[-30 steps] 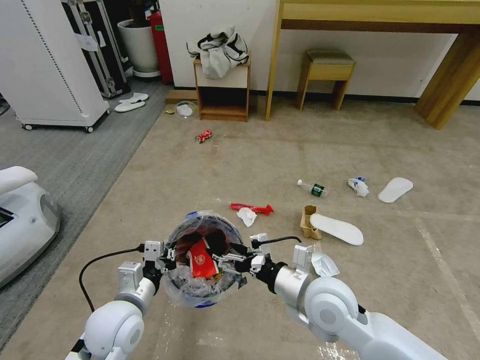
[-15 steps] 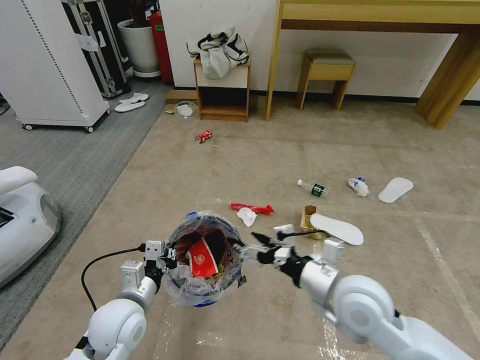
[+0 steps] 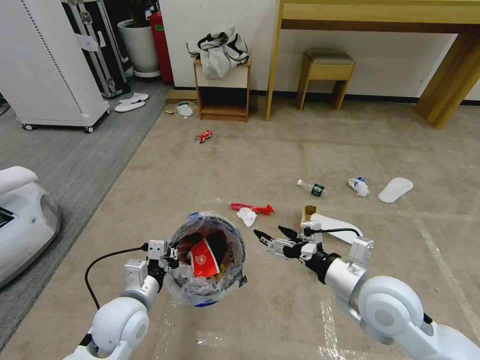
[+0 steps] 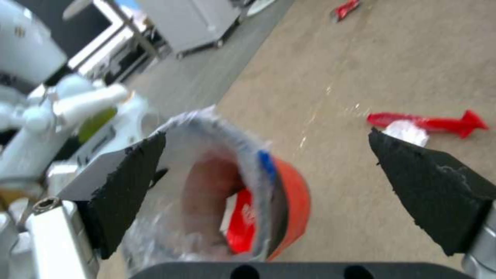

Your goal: Pick up the trash bin and place the garbage on the floor into it.

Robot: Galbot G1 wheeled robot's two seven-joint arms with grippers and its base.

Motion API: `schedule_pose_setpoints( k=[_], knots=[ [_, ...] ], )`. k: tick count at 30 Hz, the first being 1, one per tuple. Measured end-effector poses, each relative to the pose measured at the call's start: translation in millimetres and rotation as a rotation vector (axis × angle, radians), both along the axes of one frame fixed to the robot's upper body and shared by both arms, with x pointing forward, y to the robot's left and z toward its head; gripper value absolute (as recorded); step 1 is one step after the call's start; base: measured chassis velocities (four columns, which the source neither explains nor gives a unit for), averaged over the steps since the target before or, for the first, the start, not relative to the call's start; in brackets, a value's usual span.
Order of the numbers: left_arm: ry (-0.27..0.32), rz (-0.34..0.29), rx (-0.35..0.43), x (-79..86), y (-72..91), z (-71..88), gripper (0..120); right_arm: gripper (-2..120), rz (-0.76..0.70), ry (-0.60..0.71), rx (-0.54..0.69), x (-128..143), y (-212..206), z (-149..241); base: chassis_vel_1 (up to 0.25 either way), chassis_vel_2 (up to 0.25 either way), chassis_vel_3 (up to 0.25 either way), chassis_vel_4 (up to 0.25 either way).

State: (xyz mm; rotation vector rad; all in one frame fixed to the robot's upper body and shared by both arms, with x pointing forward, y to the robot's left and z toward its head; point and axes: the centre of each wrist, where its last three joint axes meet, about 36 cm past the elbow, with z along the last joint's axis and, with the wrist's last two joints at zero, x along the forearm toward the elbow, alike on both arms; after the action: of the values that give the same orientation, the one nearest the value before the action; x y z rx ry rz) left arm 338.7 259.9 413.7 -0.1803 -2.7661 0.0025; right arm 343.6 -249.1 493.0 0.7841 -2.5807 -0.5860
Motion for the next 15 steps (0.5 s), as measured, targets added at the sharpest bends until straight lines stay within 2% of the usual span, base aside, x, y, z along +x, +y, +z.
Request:
schedule_pose_setpoints(
  k=[4,8,15],
  knots=[
    [-0.010,0.008,0.000,0.7,2.5,3.9,1,100,-0.072,-0.009,0.002,3.2,-21.4,0.7,0.000,0.000,0.000,0.000],
    [-0.012,-0.007,-0.009,4.3,-2.0,6.4,1,100,-0.129,-0.024,-0.019,0.4,-41.7,-3.7,0.000,0.000,0.000,0.000],
    [-0.010,-0.023,-0.012,12.3,-6.1,3.8,1,100,-0.181,-0.036,-0.035,-1.2,-57.1,-10.3,0.000,0.000,0.000,0.000]
  ],
)
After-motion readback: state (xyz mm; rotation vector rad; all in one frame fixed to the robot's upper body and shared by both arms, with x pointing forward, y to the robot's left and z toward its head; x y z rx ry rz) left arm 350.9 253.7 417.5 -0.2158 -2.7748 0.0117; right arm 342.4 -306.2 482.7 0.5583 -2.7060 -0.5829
